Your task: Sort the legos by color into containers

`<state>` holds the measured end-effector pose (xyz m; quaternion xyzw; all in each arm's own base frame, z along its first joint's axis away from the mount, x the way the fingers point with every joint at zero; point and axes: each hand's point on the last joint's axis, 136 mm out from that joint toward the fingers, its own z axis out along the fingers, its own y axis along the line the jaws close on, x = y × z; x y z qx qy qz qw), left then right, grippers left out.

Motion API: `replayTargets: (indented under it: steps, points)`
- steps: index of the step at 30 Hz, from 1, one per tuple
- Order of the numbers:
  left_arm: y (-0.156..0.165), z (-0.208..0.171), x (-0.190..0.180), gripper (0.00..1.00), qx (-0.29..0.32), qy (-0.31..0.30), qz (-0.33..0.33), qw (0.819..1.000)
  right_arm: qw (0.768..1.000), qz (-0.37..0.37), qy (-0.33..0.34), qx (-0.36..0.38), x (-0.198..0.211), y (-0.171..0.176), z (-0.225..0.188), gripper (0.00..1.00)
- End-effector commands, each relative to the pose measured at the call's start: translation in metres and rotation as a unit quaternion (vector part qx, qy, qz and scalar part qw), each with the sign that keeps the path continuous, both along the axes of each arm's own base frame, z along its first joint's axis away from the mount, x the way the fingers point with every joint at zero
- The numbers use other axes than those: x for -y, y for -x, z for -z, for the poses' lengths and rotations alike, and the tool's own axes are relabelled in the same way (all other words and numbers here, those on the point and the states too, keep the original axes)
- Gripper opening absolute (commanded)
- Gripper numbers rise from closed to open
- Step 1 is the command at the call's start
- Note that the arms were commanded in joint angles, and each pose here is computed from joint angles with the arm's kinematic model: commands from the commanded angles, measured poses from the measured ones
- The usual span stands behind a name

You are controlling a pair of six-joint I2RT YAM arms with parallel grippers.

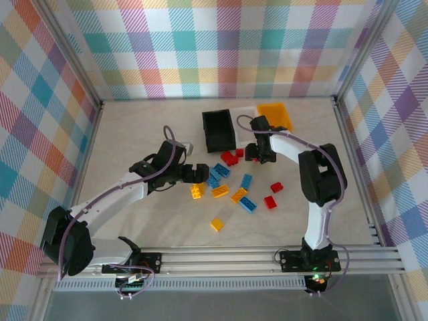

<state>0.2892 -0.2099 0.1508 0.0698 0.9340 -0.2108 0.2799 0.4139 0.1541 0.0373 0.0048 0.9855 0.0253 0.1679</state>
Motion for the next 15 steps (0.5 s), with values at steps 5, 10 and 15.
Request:
replayTargets:
  steps: [5, 10, 15]
  points:
    - [0.003, 0.011, -0.004, 1.0, -0.021, -0.001, 0.001, 1.0, 1.0, 0.004, 0.002, 0.016, -0.008, -0.023, -0.001, 0.59]
    - [0.003, 0.013, -0.008, 1.0, -0.025, -0.002, -0.001, 1.0, 1.0, 0.006, 0.005, 0.015, -0.006, -0.02, 0.001, 0.44]
    - [0.003, 0.014, -0.007, 1.0, -0.028, 0.002, -0.002, 1.0, 1.0, 0.008, 0.008, 0.019, -0.001, -0.011, -0.004, 0.39]
